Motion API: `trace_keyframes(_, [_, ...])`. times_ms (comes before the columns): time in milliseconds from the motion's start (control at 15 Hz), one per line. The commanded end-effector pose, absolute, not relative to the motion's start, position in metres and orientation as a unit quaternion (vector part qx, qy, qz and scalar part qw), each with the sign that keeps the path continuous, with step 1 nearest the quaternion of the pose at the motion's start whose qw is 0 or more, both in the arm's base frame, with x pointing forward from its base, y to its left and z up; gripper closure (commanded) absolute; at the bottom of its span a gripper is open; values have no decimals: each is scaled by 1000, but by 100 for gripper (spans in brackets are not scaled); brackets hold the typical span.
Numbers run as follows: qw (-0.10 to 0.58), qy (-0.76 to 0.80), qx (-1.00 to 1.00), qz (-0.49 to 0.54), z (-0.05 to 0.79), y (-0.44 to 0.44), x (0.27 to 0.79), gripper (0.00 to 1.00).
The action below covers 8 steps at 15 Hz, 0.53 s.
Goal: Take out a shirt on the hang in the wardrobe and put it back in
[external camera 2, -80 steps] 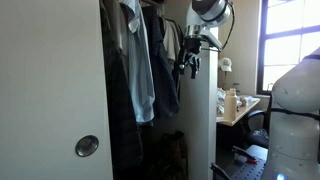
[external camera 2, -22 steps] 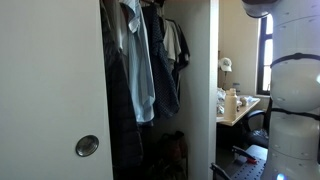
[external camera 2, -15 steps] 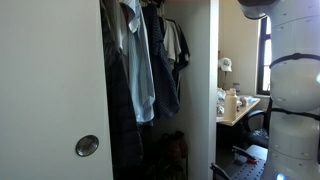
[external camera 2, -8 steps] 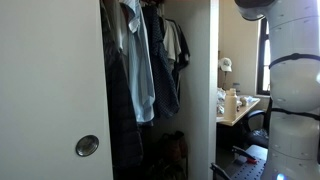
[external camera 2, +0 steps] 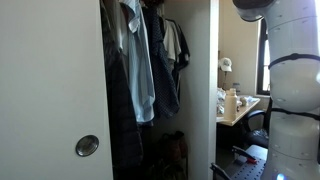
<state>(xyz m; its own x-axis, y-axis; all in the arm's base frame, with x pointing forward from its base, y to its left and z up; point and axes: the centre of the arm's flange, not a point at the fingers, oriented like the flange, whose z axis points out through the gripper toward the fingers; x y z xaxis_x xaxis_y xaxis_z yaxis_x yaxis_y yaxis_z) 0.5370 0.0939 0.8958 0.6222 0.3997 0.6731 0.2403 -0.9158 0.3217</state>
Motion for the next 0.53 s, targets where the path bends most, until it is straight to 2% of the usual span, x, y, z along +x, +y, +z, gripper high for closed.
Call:
trace_keyframes(0, [93,179,893,403,897,91,542,78])
trace_keyframes(200, [94,177,893,402,896,90,544,99])
trace_keyframes(467, [99,172,893,405,896,86,548,99])
